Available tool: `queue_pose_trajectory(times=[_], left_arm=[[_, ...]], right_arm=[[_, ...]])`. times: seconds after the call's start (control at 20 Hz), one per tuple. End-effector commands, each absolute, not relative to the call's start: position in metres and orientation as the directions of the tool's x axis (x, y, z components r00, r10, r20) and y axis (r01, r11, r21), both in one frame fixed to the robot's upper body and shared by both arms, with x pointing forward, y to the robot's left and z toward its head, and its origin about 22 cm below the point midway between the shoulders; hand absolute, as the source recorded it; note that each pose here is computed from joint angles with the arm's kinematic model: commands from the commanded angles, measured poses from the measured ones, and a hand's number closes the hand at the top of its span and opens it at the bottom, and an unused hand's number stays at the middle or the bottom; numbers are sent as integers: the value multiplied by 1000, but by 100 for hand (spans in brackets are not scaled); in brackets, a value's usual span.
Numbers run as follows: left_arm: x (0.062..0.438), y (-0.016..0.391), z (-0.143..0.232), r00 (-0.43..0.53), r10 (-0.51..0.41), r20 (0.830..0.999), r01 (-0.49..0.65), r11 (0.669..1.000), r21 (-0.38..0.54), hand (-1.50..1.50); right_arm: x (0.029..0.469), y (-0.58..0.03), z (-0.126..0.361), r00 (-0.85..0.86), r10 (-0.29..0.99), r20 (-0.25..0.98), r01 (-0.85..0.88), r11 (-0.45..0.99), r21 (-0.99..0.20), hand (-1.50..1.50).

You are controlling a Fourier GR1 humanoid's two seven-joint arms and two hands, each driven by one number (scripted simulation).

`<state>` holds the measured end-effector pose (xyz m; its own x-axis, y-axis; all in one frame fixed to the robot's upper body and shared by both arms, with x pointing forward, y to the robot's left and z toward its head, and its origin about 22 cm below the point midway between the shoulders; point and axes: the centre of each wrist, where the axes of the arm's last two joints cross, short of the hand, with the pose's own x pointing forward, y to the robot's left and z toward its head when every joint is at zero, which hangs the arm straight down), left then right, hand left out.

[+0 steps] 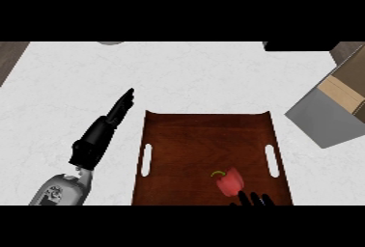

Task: Pick the bell pepper from the tray and place it in the cardboard box

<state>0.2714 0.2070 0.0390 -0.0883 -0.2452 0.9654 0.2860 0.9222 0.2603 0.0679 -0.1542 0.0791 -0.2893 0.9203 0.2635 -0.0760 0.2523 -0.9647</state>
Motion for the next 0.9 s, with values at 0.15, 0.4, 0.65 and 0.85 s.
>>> queue_pose_trajectory(times=[0.15,0.4,0.65,0.85], left_arm=[[275,205,36,-83,-251,964,297,917,265,0],[291,214,54,-88,-250,964,274,925,265,0],[279,210,43,-100,-249,963,286,920,268,0],[274,204,44,-100,-240,966,304,917,259,0]], right_arm=[[100,-120,67,-242,937,252,-95,235,-967,-150],[106,-128,48,-193,954,228,-116,209,-971,-150],[115,-116,18,-201,952,232,-121,211,-970,-150],[137,-147,36,-242,948,207,-79,193,-978,-150]])
